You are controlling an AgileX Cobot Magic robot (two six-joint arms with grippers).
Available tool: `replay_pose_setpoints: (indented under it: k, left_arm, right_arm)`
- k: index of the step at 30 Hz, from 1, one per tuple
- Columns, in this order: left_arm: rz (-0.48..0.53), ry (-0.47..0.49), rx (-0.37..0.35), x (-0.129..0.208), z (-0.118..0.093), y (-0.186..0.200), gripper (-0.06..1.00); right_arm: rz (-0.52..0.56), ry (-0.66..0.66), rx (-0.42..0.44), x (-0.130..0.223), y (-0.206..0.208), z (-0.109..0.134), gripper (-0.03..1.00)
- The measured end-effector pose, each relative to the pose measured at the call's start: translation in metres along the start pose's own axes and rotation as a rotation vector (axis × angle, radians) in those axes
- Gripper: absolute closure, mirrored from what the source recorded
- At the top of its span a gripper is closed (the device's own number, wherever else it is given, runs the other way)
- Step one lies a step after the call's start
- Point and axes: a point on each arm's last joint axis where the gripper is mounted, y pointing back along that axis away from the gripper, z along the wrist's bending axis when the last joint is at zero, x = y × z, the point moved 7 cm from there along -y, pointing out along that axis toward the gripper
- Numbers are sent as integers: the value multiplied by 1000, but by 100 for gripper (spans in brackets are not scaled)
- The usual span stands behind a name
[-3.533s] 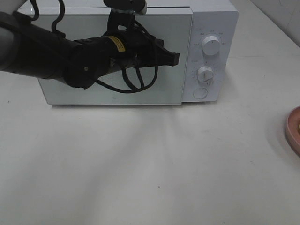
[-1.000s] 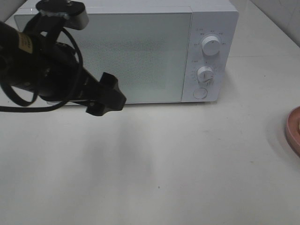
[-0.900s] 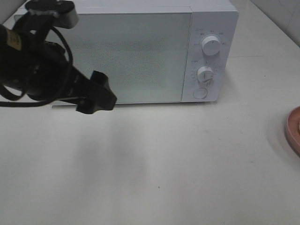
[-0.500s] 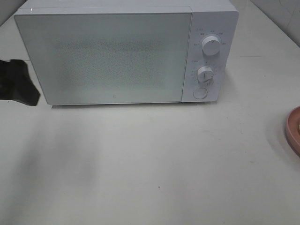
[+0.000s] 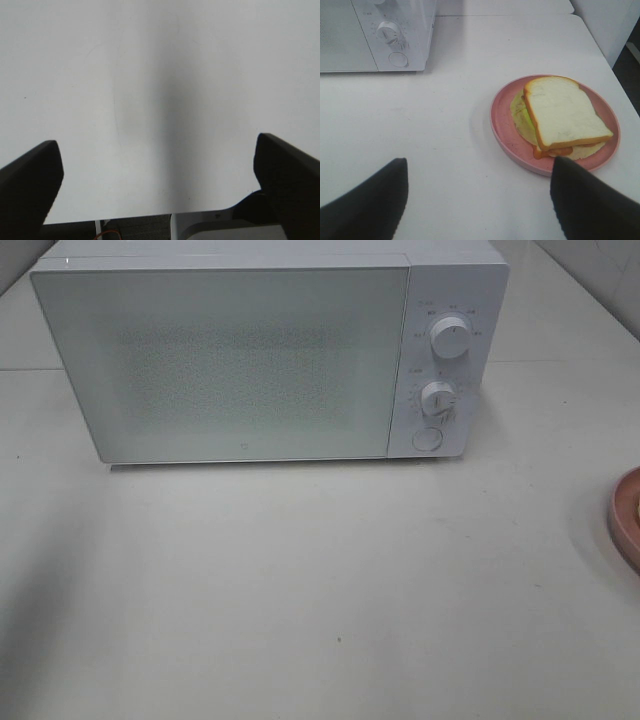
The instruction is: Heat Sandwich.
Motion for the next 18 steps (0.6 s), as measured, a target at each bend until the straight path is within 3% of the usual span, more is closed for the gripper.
replay_pose_setpoints:
  k: [10,18]
  left_arm:
    - [-30,-4,2,53,4,9,-4]
    - [-140,-19,10,91,7,20,-4]
  right_arm:
    - [0,0,0,0,0,0,21]
    - [0,0,0,0,0,0,21]
